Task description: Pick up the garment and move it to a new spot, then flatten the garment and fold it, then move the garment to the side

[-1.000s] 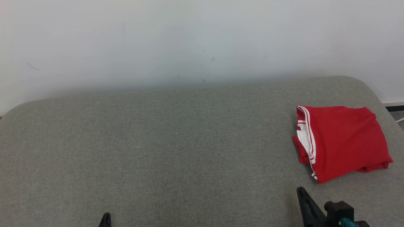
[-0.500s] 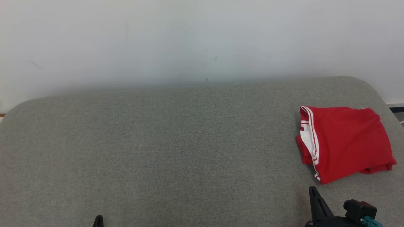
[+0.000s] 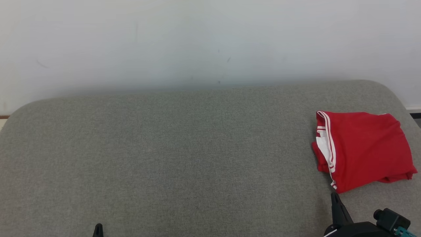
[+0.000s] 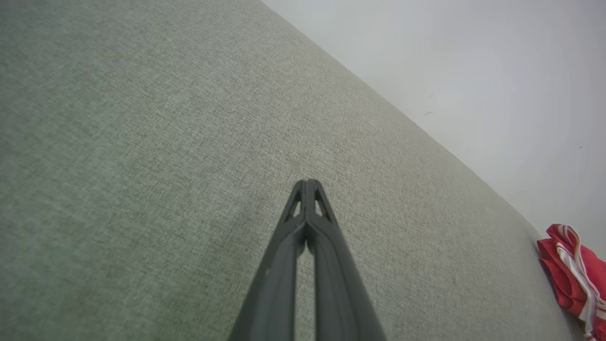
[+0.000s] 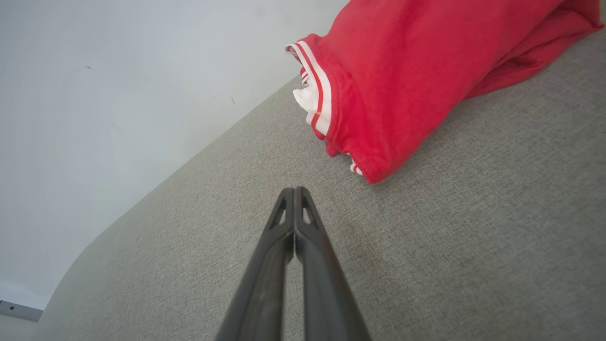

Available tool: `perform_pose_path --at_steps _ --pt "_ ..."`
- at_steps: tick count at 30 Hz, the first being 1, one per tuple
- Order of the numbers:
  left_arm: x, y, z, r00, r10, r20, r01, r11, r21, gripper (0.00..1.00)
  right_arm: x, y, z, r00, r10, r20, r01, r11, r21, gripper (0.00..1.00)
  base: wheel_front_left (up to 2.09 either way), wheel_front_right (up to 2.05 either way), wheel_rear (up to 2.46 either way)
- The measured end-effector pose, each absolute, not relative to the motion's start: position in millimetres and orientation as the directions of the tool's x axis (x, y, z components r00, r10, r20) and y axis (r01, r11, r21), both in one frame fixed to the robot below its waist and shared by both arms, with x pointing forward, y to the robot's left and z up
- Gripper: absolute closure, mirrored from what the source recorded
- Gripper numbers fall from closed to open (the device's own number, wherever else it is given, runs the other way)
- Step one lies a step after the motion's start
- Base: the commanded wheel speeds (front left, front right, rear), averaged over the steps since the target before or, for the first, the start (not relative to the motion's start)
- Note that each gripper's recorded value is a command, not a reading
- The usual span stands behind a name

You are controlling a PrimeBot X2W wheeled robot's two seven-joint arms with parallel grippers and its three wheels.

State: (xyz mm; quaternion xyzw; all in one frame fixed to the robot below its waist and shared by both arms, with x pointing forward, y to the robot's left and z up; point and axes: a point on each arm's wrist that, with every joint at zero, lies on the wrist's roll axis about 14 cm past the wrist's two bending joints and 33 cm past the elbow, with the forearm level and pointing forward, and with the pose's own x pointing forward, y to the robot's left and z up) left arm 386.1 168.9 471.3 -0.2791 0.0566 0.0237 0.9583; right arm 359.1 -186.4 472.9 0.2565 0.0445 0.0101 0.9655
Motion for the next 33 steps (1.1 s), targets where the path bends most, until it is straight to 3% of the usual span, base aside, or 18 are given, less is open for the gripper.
perform_pose_path --at_steps 33 --pt "388.1 181.1 478.7 0.992 0.006 -0.127 -0.111 0.523 -0.845 1.0 370.2 -196.6 483.2 0.997 -0.005 -0.079 0.068 0.554 0.83 1.0 0.0 0.0 0.0"
